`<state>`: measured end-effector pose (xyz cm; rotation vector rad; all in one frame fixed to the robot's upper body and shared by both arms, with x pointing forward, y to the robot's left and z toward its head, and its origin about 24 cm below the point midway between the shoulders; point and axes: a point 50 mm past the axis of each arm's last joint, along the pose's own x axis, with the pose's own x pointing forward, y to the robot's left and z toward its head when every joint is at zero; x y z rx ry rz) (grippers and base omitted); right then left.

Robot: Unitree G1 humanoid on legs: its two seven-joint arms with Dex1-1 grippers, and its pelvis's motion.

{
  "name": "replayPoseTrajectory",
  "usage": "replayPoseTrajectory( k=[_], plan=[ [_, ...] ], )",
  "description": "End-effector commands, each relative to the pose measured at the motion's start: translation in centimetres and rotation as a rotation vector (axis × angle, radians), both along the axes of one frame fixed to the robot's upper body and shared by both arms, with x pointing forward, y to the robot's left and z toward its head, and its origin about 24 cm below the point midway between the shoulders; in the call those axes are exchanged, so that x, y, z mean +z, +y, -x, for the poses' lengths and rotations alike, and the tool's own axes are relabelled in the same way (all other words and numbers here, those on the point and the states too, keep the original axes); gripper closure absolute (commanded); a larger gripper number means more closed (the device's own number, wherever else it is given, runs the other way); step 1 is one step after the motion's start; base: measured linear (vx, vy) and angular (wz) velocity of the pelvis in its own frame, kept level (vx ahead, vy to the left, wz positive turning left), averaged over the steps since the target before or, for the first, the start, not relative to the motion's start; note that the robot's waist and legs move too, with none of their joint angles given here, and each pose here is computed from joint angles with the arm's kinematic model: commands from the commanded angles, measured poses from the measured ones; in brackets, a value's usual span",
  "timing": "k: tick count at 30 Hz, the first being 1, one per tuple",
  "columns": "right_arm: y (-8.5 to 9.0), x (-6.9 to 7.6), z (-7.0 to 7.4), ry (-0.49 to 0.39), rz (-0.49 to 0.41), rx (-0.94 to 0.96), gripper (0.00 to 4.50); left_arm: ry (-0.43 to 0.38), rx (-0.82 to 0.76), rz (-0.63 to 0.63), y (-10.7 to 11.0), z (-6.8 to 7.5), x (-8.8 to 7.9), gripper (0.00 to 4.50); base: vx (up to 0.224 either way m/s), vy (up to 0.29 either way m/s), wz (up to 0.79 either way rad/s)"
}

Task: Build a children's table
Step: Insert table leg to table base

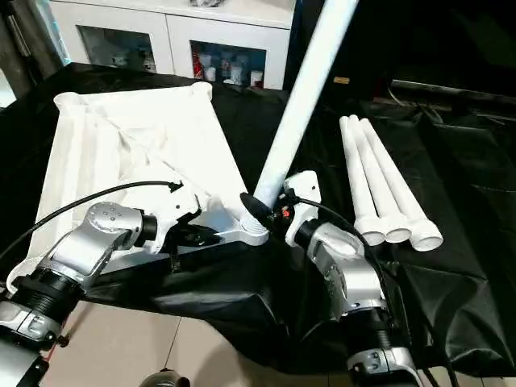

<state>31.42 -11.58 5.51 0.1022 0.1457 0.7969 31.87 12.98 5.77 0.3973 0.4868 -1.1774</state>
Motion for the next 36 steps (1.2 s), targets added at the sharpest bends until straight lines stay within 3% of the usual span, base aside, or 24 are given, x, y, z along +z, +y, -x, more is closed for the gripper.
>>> replayPoseTrajectory(
  k=[1, 8, 17, 26, 33, 36],
  plan=[
    [0.4, -2.9, 1.2, 0.128, 0.12, 0.073, 2.59, -0.071, 0.003, 0.023, -0.2, -0.5, 1.3, 4.5, 0.0, 0.0, 0.0],
    [0.8, -3.1, 1.3, 0.153, 0.196, 0.229, 2.6, -0.072, -0.008, 0.011, -0.1, -0.6, 1.4, 4.5, 0.0, 0.0, 0.0],
    [0.2, -2.5, 1.1, 0.151, 0.127, 0.33, 2.6, -0.08, -0.073, 0.013, -0.4, -0.2, 1.5, 4.5, 0.0, 0.0, 0.0],
    [0.0, -2.1, 1.4, 0.128, 0.124, 0.461, 2.6, -0.087, -0.154, -0.023, -0.1, 0.5, 2.0, 4.5, 0.0, 0.0, 0.0],
    [-0.1, -2.1, 1.1, 0.126, 0.127, 0.446, 2.6, -0.103, -0.113, -0.018, 0.1, 0.0, 2.6, 4.5, 0.0, 0.0, 0.0],
    [-0.1, -2.4, 0.4, 0.124, 0.133, 0.34, 2.6, -0.118, -0.05, 0.007, 0.0, -0.5, 2.9, 4.5, 0.0, 0.0, 0.0]
  ],
)
